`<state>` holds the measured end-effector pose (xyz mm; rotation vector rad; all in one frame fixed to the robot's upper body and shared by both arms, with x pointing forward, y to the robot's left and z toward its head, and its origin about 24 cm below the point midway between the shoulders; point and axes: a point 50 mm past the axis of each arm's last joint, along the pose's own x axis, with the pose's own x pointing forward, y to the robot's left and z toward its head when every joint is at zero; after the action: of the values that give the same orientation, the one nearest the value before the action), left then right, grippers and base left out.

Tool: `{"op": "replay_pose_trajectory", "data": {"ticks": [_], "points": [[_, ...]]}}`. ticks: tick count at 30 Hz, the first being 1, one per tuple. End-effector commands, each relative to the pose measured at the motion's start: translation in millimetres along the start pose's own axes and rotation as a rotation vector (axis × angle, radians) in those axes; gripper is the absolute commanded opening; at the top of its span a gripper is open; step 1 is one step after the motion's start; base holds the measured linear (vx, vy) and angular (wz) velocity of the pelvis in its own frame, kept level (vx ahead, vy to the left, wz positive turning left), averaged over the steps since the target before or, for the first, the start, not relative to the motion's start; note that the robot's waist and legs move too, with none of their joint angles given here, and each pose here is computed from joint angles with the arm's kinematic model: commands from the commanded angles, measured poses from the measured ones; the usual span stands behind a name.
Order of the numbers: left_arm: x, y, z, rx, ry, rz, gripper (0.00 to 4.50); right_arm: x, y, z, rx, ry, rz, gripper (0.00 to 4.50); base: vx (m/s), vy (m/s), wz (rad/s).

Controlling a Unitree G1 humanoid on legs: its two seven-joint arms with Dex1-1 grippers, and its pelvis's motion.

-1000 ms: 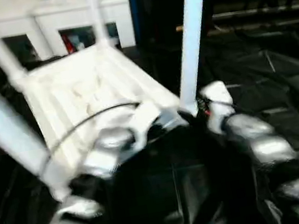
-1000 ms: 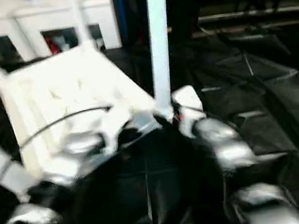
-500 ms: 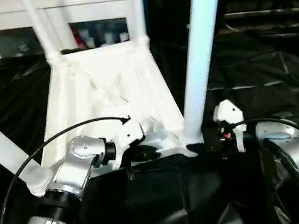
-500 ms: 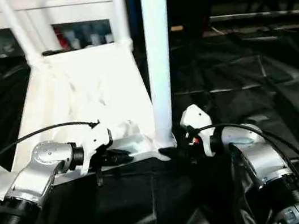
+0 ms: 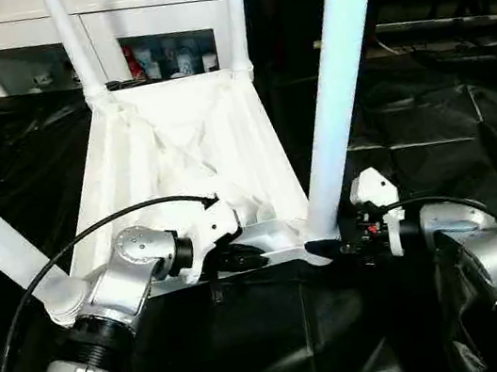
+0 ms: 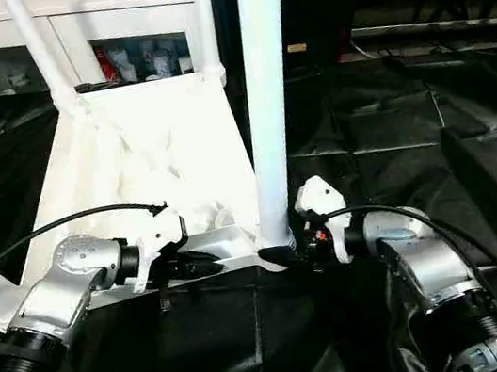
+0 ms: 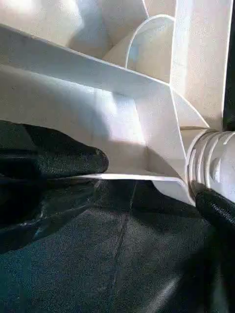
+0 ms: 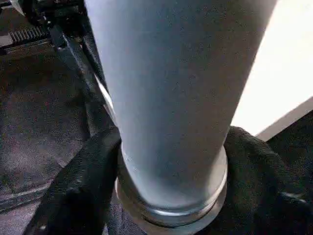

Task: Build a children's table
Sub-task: Rotate leg to tighten

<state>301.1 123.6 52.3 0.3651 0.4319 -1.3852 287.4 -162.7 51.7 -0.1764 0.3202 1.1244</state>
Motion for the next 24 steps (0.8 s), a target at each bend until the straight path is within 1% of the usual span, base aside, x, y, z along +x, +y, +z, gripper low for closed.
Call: {"op": "replay_pose_trajectory", "data": {"ticks": [1,4,5,6,7,8,9,10,11,12,13,14,15,16,17,18,19,21,24], "points": [[7,-8.5,0.6,-0.001,-0.019,-0.071,0.00,1.0,-2.0,4.0,0.007,-0.022,-0.007,2.87,0.000,0.000,0.00],[7,-8.4,0.1,-0.003,-0.018,-0.066,0.00,1.9,-4.4,2.6,0.025,-0.040,-0.042,2.80,0.000,0.000,0.00],[8,-8.2,-0.1,-0.007,-0.020,-0.057,0.00,4.0,-9.1,0.9,0.039,-0.054,-0.106,2.77,0.000,0.000,0.00],[8,-8.2,-0.1,-0.007,-0.020,-0.057,0.00,4.0,-9.1,0.9,0.039,-0.054,-0.106,2.76,0.000,0.000,0.00],[11,-7.3,-0.6,-0.014,-0.022,-0.034,0.00,7.8,-16.1,-2.8,0.081,-0.076,-0.208,2.75,0.000,0.000,0.00],[13,-6.6,-1.0,-0.021,-0.020,-0.020,0.00,10.1,-19.0,-5.0,0.107,-0.087,-0.258,2.74,0.000,0.000,0.00],[18,-3.6,-2.9,-0.037,0.000,0.032,0.00,16.5,-23.4,-10.0,0.182,-0.113,-0.360,2.74,0.000,0.000,0.00],[20,-2.3,-2.8,-0.042,0.002,0.052,0.00,18.3,-24.5,-11.2,0.200,-0.116,-0.389,2.74,0.000,0.000,0.00],[23,0.4,-2.4,-0.054,0.002,0.093,0.00,22.1,-26.5,-14.0,0.239,-0.121,-0.451,2.74,0.000,0.000,0.00],[29,4.4,-0.5,-0.086,0.002,0.158,0.00,28.1,-28.7,-17.9,0.293,-0.119,-0.540,2.73,0.000,0.000,0.00],[33,7.2,1.4,-0.099,0.001,0.202,0.00,30.9,-29.8,-20.2,0.313,-0.107,-0.593,2.73,0.000,0.000,0.00],[40,11.9,5.5,-0.136,-0.003,0.281,0.00,36.3,-31.5,-24.8,0.353,-0.080,-0.700,2.73,0.000,0.000,0.00],[46,16.1,9.1,-0.161,-0.005,0.356,0.00,40.6,-32.2,-28.0,0.373,-0.053,-0.784,2.73,0.000,0.000,0.00],[46,16.1,9.1,-0.161,-0.005,0.356,0.00,40.6,-32.2,-28.0,0.373,-0.053,-0.784,2.73,0.000,0.000,0.00],[54,19.2,14.4,-0.189,-0.012,0.425,0.00,47.9,-31.4,-30.0,0.383,-0.024,-0.861,2.73,0.000,0.000,0.00],[54,19.2,14.4,-0.189,-0.012,0.425,0.00,48.0,-31.3,-30.0,0.383,-0.024,-0.861,2.73,0.000,0.000,0.00],[60,18.8,17.8,-0.184,-0.011,0.440,0.00,55.6,-29.7,-27.4,0.357,-0.012,-0.877,2.72,0.000,0.000,0.00],[65,16.9,20.3,-0.163,-0.006,0.432,0.00,63.8,-27.5,-23.9,0.317,0.001,-0.852,2.72,0.000,0.000,0.00],[67,15.5,20.9,-0.148,-0.008,0.416,0.00,67.1,-27.1,-20.7,0.293,-0.013,-0.825,2.72,0.000,0.000,0.00]]}}
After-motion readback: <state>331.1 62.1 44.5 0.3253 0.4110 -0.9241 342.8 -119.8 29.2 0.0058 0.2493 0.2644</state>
